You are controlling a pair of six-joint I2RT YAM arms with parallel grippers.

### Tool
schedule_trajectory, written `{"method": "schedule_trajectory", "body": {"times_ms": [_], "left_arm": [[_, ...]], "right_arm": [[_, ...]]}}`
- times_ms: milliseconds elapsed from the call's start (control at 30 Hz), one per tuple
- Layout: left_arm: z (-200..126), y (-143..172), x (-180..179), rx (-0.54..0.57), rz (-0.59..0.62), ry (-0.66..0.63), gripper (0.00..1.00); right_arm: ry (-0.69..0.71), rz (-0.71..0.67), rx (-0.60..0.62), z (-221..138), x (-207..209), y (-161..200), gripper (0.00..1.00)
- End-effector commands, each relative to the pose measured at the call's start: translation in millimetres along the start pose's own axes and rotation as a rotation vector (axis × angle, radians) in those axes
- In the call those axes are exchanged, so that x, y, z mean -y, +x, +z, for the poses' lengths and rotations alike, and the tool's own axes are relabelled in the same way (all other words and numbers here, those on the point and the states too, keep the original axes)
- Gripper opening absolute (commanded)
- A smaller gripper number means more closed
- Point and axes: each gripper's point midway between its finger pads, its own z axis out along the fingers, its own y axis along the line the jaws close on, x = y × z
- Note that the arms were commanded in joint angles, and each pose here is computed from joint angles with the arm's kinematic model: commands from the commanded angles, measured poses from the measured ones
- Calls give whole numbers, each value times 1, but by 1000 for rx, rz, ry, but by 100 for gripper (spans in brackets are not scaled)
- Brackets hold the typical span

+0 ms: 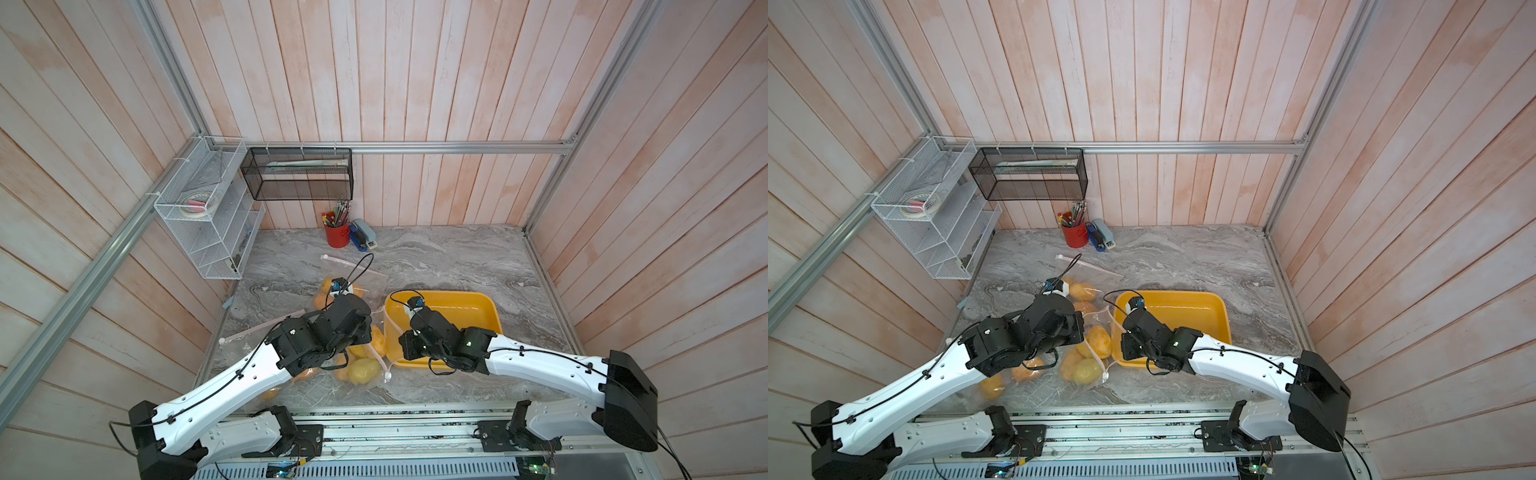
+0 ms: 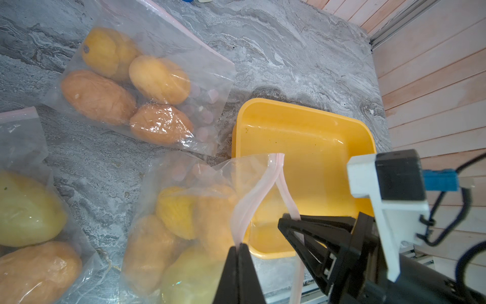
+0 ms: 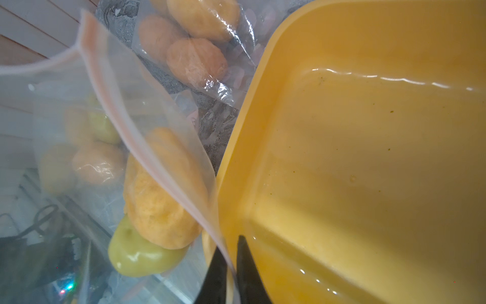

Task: Put the potatoes into a zipper bag and zip it
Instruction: Adjust the zipper food storage bag at the center of the board.

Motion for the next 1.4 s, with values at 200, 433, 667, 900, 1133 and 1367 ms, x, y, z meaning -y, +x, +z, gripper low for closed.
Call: {"method": "schedule_trajectory", "body": {"times_ms": [200,433,667,900,1133,1367], "left_arm": [[-8,-7,-5,49,-16,4,0],[-8,-10,-10,69,-21,-11,0],[-3,-14,-22,95,-52,-55,0],[5,-14,-36,110,-116,-119,0],[13,-15,-46,116,-158,-173,0],[16,-16,-52,111,-190,-191,0]], "right_arm": [[-101,-16,191,-31,-39,-66,0],[-150,-45,203,-30,-69,-91,0],[-129,-81,175,-16,-73,-93,0],[-176,-112,204,-28,-78,-93,31],[-267,-146,405,-89,-69,-101,64],[-396,-110,819,-137,-22,-83,84]]}}
